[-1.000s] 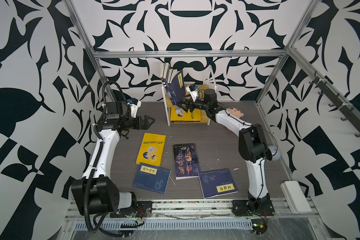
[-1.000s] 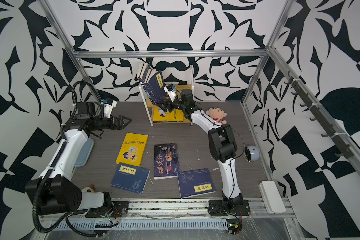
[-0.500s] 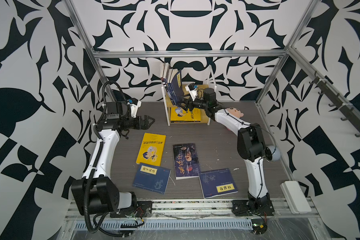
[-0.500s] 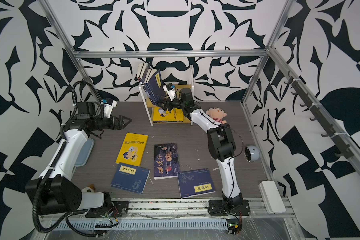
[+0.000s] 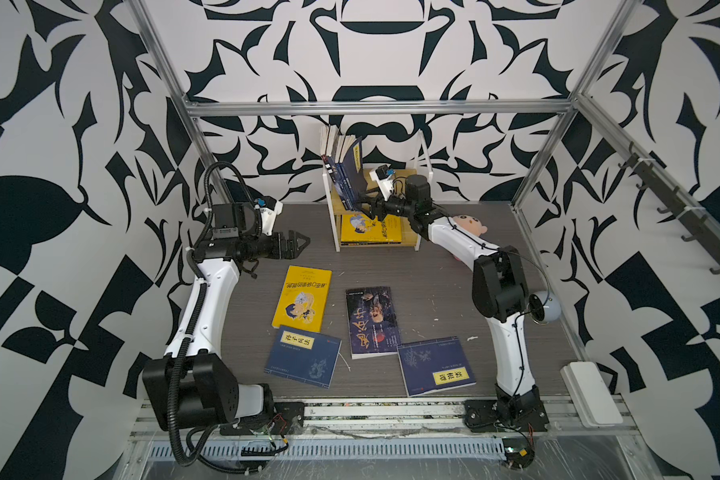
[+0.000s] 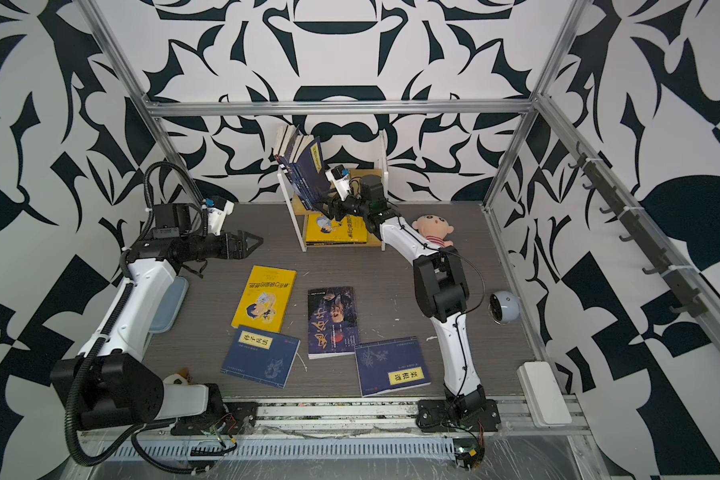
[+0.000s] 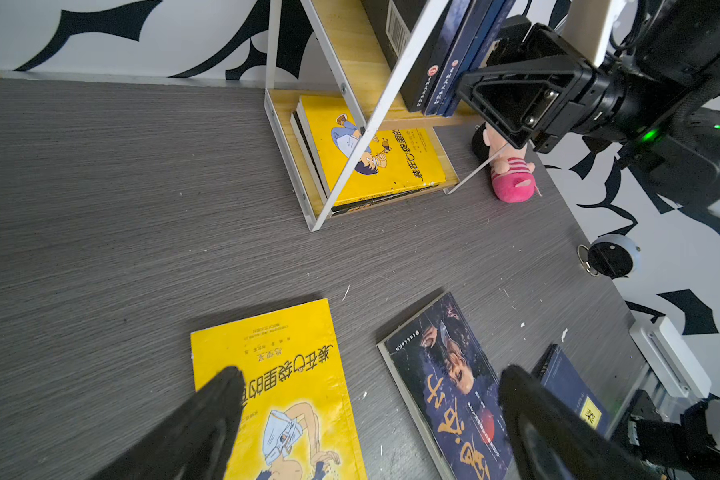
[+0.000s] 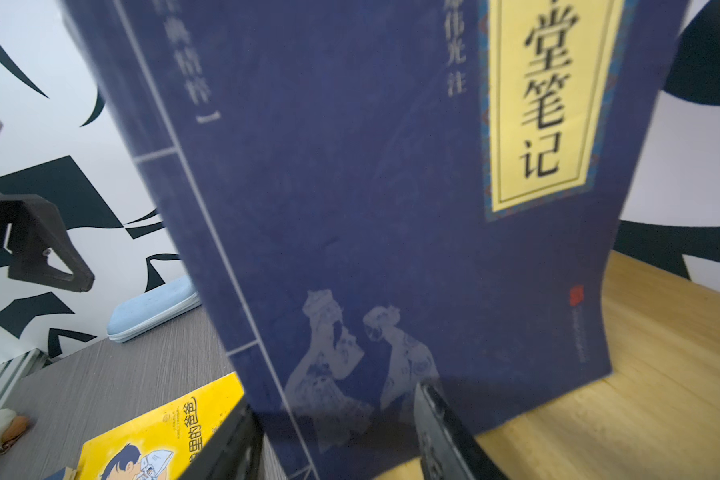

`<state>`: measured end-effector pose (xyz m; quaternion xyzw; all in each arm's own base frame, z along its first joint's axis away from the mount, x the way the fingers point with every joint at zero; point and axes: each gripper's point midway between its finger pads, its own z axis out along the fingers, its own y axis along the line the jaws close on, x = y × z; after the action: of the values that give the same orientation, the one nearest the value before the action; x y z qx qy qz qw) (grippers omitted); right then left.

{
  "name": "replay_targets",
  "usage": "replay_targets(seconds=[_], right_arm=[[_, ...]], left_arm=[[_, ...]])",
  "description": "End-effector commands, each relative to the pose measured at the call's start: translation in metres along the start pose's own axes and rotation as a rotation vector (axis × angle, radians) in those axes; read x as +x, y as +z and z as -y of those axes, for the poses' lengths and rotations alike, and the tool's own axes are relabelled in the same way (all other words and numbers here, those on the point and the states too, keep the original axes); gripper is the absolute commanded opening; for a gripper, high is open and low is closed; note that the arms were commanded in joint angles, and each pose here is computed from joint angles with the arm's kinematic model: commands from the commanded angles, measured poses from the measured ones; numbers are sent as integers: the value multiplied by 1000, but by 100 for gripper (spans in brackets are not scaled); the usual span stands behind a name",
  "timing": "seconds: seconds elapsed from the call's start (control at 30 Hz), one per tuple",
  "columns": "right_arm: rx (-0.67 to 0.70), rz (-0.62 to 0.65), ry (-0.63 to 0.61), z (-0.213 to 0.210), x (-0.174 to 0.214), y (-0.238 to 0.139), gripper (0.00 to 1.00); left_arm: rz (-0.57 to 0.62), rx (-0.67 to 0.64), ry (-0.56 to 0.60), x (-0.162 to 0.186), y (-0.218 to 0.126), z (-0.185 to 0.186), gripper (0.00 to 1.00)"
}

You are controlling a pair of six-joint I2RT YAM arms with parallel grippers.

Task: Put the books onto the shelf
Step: 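Push the blue book against the standing books with the right gripper, then release the book and move both grippers to the books nearest the robot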

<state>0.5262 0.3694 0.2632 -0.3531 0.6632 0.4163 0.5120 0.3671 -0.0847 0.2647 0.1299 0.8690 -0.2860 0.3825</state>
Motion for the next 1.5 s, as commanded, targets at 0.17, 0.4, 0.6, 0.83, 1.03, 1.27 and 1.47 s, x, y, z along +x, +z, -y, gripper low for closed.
replay_targets(seconds=[0.17,0.4,0.6,0.83,1.03,1.27,1.47], right_arm=[[1,20,-1,-8,-15,-4,64],[27,31,-36,-31,-24,-36,72],[81,13,-65,-56,-18,-75,76],[131,-38,-93,-92,8,-120,74],[85,-171,-232,-166,49,-132,74],[45,-207,-304,-242,88,-144,72],[90,-240,-318,-265,120,-169,71]], left_arm=[[8,12,-5,-1,-4,3,100],[2,10,-12,3,-1,0,100],[-23,-12,2,8,-1,-4,99],[-146,95,177,34,-8,23,99],[-217,221,353,66,-7,50,100],[-468,497,708,151,-3,97,100],[-654,619,806,202,14,104,100]])
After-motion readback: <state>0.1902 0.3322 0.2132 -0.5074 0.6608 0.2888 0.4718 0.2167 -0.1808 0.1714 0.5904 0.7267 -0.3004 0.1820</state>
